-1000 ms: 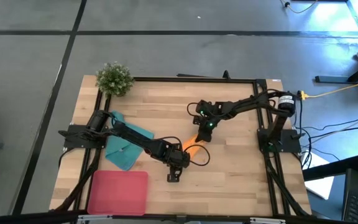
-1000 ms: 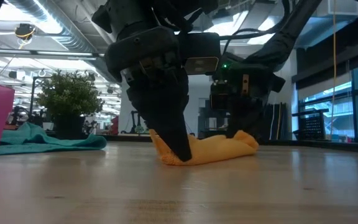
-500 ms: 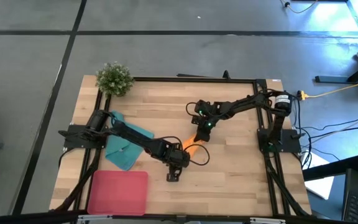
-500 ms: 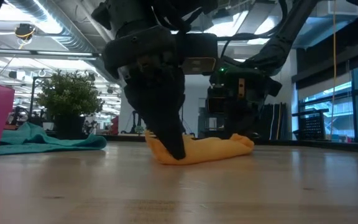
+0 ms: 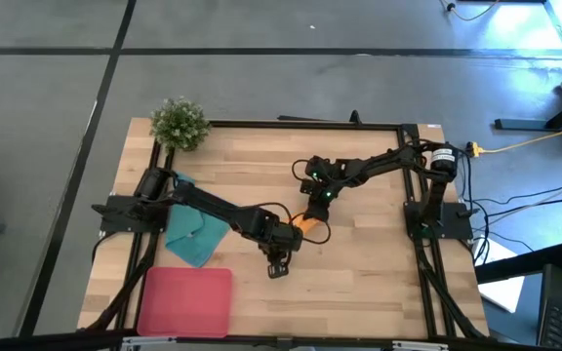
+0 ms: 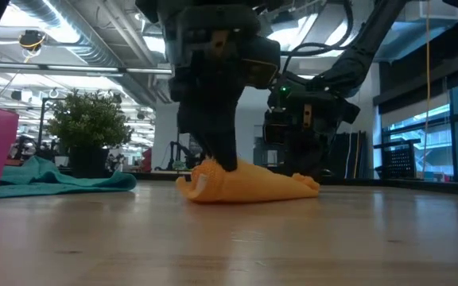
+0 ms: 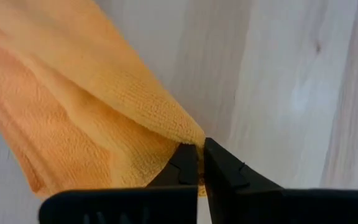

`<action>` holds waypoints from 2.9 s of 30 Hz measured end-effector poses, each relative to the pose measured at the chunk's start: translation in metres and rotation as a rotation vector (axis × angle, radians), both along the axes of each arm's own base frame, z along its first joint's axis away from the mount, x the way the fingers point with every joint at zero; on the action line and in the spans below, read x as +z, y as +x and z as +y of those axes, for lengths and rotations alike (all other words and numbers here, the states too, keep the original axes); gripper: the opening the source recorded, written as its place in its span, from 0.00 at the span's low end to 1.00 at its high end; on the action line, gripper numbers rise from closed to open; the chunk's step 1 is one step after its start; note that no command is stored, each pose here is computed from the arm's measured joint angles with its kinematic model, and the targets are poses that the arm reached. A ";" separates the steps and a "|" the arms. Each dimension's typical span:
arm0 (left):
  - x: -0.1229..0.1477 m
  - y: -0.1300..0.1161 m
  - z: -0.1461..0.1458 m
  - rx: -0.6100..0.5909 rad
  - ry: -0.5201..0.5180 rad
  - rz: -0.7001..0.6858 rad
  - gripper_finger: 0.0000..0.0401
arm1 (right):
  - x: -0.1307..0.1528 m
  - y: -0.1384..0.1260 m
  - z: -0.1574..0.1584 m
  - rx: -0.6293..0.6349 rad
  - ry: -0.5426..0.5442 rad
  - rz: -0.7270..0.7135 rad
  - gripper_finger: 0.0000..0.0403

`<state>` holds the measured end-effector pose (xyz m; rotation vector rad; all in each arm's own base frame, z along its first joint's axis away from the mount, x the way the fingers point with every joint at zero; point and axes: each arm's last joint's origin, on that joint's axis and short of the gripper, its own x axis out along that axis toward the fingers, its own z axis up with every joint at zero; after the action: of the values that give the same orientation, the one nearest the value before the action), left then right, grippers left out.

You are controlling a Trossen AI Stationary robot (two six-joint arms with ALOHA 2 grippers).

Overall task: Roll microfiber towels into tight, uniform cylinder then place into a basket
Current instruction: Roll the yellow microfiber cloth

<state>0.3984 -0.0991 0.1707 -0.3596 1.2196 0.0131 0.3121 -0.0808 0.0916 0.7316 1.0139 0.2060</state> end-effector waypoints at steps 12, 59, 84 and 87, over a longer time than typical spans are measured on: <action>0.000 -0.007 0.005 0.176 0.053 0.079 0.00 | -0.001 -0.001 0.000 0.003 -0.013 0.006 0.02; -0.026 -0.044 0.061 0.462 0.149 0.184 0.00 | 0.000 0.003 0.006 0.048 -0.015 -0.051 0.04; -0.029 -0.044 0.057 0.433 0.157 0.187 0.00 | 0.039 -0.003 -0.015 -0.042 -0.112 -0.165 0.26; -0.029 -0.044 0.057 0.434 0.157 0.187 0.00 | 0.051 -0.009 -0.016 -0.054 -0.192 -0.153 0.26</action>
<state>0.3543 -0.0420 0.1418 -0.4868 1.2948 0.5238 0.3031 -0.0969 0.1422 0.5591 0.8538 0.1139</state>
